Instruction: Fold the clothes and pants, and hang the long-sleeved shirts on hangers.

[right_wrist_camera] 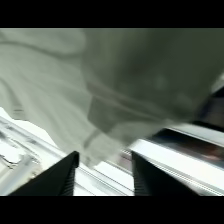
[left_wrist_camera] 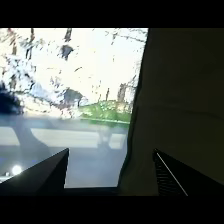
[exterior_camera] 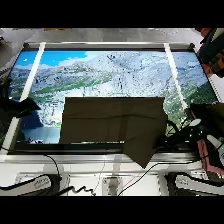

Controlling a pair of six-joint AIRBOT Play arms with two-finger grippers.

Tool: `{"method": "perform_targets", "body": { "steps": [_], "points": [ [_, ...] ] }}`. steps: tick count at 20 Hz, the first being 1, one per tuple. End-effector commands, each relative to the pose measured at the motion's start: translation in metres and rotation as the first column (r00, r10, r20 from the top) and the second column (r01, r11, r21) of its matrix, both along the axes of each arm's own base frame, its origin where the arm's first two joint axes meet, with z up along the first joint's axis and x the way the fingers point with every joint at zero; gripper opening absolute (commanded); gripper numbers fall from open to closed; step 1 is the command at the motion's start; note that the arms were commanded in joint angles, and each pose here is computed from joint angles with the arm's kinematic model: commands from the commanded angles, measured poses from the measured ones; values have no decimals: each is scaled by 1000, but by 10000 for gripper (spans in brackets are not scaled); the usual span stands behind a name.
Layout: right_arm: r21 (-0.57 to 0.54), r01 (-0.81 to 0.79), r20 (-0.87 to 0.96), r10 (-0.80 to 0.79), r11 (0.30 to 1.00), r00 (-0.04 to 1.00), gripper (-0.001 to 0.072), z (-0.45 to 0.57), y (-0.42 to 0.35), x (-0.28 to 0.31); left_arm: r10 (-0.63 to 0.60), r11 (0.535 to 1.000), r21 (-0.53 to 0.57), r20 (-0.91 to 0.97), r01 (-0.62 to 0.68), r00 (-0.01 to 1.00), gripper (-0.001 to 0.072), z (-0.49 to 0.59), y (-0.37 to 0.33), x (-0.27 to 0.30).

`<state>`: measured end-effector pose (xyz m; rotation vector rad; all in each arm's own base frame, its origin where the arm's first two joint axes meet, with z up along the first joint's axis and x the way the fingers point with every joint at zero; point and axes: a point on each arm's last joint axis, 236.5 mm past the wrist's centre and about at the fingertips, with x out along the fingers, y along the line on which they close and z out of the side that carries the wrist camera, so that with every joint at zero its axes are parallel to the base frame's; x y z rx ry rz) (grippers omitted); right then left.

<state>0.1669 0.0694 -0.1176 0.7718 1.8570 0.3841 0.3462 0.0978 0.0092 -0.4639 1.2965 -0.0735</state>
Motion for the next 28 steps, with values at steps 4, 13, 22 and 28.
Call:
{"method": "perform_targets", "body": {
  "steps": [4, 13, 22, 28],
  "points": [
    [79, 88, 134, -98, 993, 986, 145, -11, 26, 12, 59, 991, -108, -158, -77, 986, 526, -59, -9, -83],
    [166, 86, 294, -133, 982, 947, 7, 1, 44, 45, -18, 945, -327, -115, -20, 993, 470, -77, -72, -94],
    [-113, 82, 507, -14, 990, 862, 6, 18, 23, 71, -232, 954, -244, -234, 174, 944, 470, -106, -92, -133],
    [-114, 102, 547, -23, 988, 837, 6, 35, 23, 74, -258, 939, -294, -254, 179, 932, 444, -120, -109, -128]
  ]
}}
